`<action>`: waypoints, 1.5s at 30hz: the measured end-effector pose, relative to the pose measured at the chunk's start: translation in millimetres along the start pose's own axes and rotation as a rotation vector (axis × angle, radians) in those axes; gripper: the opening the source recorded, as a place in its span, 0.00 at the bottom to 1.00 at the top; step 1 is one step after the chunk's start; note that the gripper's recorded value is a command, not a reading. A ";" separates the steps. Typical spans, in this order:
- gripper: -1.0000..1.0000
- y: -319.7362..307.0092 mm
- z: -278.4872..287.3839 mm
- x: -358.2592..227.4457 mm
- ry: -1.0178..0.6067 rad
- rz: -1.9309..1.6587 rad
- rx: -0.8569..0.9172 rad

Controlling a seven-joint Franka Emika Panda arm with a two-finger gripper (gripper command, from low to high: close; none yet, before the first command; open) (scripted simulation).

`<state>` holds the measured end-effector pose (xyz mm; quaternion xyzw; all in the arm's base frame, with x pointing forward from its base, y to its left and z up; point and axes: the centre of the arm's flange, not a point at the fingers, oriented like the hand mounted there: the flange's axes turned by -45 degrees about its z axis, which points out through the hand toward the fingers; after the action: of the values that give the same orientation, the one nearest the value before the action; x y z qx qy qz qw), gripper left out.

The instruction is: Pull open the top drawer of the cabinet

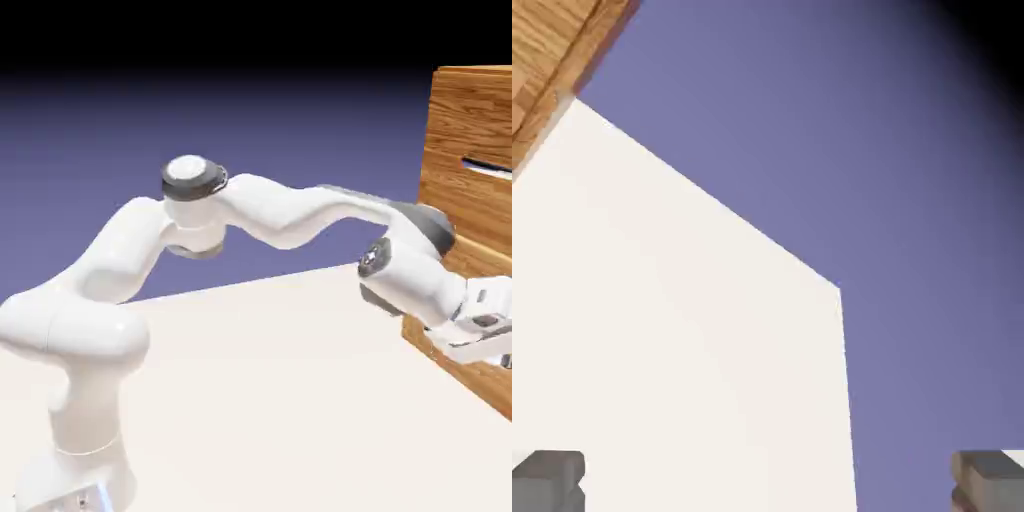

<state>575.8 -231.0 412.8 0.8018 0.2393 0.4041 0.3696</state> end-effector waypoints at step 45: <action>0.00 -62.1 -222.2 151.9 0.544 -0.617 -0.274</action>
<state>472.1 -0.6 524.5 0.5006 0.5007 0.4994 0.4993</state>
